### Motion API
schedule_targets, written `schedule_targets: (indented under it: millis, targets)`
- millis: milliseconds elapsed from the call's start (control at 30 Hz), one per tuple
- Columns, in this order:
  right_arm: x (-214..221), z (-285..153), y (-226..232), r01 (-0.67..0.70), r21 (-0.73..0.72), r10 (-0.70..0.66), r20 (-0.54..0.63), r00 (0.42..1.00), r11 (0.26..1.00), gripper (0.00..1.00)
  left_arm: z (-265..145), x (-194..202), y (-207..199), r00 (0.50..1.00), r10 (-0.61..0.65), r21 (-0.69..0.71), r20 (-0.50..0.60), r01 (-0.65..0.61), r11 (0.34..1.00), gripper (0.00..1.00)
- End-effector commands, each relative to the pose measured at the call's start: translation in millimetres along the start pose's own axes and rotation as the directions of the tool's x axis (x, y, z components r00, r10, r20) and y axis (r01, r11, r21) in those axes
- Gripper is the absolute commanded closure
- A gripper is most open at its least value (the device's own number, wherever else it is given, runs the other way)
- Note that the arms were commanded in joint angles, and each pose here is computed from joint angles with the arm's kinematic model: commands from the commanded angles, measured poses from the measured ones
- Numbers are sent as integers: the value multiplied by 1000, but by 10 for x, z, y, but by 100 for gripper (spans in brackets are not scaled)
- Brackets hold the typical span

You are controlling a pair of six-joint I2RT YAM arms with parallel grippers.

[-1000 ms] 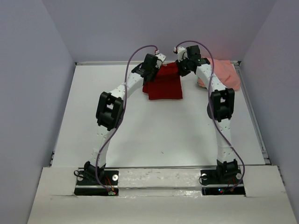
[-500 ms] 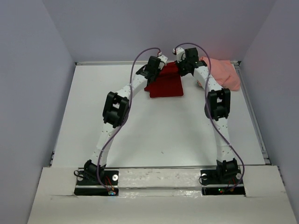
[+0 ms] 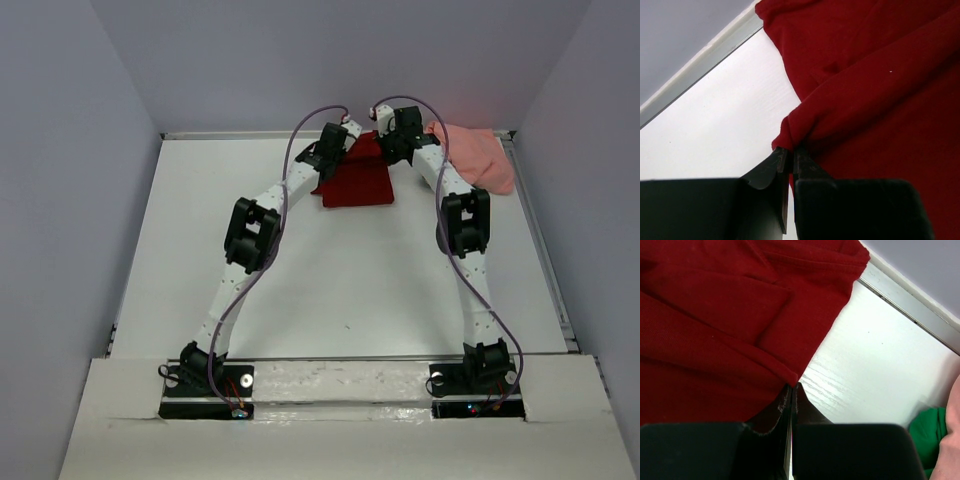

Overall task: Fold and stack the t-shirts
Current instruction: Fold the long partially folded tshirt into a neat square

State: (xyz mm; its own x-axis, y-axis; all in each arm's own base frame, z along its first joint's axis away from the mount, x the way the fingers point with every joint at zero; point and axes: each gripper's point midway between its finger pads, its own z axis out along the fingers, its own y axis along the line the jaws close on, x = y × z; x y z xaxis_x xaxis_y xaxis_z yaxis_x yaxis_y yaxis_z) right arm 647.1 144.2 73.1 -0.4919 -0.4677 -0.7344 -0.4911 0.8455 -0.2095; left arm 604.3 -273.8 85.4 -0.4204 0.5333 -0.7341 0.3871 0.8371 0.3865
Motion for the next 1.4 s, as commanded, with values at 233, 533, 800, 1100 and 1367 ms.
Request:
schedule_targets:
  millis: [233, 533, 800, 1100, 1367]
  targets:
    - [-106, 75, -337, 35, 129, -41, 40, 998, 991, 100, 72, -150, 128, 996, 78, -124, 36, -73, 990, 51]
    - [-111, 30, -334, 35, 128, -41, 38, 998, 991, 2, 82, -68, 194, 994, 111, -200, 2, -108, 974, 1]
    - [-394, -270, -344, 45, 139, -56, 80, 995, 989, 0, -237, -260, 430, 991, 131, -290, 11, -122, 949, 1]
    - [-785, -1044, -389, 157, 209, -182, 109, 977, 965, 0, -1064, -746, 1069, 993, 2, -449, 120, 53, 892, 1]
    - [-737, -1496, -124, 382, 244, -401, 30, 916, 891, 0, -1827, -853, 1432, 976, -87, -454, 201, 171, 874, 1]
